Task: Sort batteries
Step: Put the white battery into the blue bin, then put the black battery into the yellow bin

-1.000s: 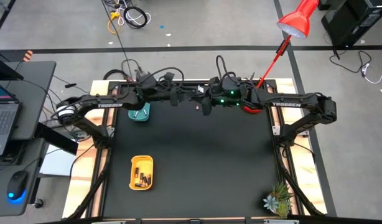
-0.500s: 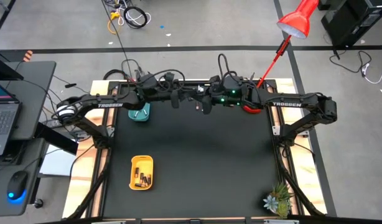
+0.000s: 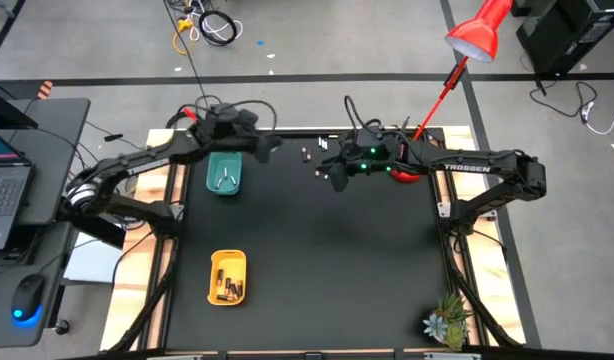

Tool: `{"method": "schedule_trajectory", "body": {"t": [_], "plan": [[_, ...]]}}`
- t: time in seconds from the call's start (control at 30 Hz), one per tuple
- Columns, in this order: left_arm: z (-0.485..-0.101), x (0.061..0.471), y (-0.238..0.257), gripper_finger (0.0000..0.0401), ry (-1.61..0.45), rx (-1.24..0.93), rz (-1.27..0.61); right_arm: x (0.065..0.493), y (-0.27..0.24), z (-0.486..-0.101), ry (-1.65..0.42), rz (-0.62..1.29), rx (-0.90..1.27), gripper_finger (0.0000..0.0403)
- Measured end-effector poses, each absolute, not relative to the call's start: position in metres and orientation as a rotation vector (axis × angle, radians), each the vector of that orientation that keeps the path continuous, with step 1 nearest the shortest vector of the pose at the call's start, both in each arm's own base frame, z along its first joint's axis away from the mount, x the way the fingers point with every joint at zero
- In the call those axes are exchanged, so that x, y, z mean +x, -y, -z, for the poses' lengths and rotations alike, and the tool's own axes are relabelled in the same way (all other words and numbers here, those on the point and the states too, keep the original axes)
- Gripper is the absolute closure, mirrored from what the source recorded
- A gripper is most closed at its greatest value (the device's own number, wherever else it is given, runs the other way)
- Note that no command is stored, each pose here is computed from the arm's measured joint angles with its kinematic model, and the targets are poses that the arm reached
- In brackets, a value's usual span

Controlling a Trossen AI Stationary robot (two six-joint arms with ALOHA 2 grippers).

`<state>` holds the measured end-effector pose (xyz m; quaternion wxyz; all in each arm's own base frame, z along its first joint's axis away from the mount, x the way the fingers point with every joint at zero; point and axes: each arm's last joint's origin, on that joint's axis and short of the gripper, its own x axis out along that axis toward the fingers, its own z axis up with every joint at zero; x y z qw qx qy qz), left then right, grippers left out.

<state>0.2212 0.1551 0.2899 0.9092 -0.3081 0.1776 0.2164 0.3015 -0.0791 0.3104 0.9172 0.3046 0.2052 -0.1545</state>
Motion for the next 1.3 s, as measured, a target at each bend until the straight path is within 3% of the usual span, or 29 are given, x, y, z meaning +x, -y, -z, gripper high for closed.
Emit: {"method": "schedule_trajectory", "body": {"t": [0.17,0.5,0.87,1.3], "plan": [[-0.256,0.183,-0.148,0.0359,-0.849,-0.59,-0.708,0.3,0.083,-0.309,-0.426,0.356,0.595,0.0244],[-0.194,0.151,-0.148,0.0356,-1.056,-0.658,-0.88,0.299,0.092,-0.313,-0.378,0.396,0.58,0.0245],[-0.17,0.142,-0.141,0.0341,-1.058,-0.715,-0.922,0.3,0.092,-0.315,-0.35,0.384,0.577,0.025],[-0.189,0.153,-0.149,0.0271,-0.979,-0.707,-0.87,0.301,0.092,-0.316,-0.338,0.379,0.576,0.0254]]}}
